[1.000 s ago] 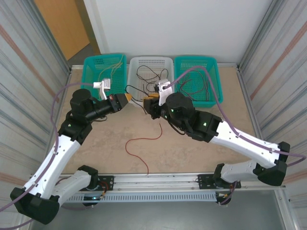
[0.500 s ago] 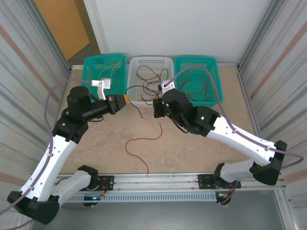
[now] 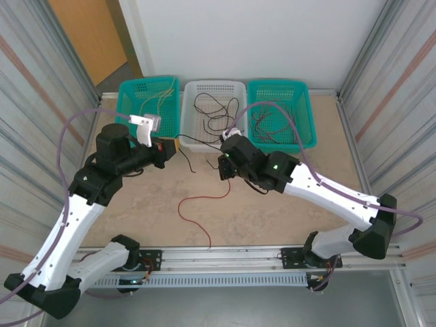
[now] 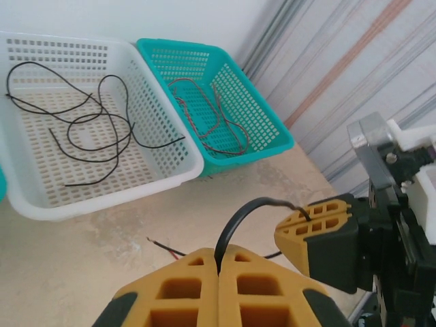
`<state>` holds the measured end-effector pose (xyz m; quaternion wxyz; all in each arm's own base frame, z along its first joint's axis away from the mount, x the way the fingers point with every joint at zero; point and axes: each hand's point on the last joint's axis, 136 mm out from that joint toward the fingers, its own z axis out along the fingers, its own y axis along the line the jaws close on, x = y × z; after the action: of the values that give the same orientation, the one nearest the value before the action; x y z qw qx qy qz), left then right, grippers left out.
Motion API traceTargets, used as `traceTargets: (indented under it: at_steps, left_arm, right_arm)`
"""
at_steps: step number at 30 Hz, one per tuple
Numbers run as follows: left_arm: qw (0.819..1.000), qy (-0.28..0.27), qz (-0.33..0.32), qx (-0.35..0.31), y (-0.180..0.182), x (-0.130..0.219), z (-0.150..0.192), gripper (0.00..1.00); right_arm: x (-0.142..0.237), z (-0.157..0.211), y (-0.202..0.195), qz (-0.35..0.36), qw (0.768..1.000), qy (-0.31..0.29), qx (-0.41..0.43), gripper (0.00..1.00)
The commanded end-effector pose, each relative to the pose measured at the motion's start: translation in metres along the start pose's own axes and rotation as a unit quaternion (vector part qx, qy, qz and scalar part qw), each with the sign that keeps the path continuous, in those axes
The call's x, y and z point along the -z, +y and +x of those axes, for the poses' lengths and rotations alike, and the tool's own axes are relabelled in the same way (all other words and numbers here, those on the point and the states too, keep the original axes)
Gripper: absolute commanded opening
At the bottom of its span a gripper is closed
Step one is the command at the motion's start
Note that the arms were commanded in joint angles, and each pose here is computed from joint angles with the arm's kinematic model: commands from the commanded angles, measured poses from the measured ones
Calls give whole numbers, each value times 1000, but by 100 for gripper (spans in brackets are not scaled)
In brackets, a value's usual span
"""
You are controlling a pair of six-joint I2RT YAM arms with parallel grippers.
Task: Untangle the cables
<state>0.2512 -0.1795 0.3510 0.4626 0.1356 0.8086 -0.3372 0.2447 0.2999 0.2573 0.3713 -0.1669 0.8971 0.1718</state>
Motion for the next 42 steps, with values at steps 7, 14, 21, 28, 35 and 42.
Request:
traceTargets:
  at_steps: [7, 14, 21, 28, 35, 42]
  left_arm:
    - [999, -36, 6, 7, -4, 3, -16, 3]
    - [998, -28, -50, 30, 19, 4, -2, 62]
    - [992, -9, -104, 72, 49, 11, 25, 74]
    - [989, 34, -93, 108, 55, 3, 64, 69]
    - [982, 89, -87, 141, 58, 0, 103, 62]
    - [979, 106, -89, 153, 62, -2, 120, 63]
  right_arm:
    - [-23, 38, 11, -5, 997, 80, 18, 0]
    - [1, -28, 15, -41, 999, 7, -12, 0]
    - [9, -96, -8, -27, 996, -59, -62, 0]
    - [-11, -143, -37, 1, 990, -95, -108, 0]
    - [-76, -155, -64, 15, 991, -37, -128, 12]
    - [-122, -132, -82, 52, 990, 47, -125, 37]
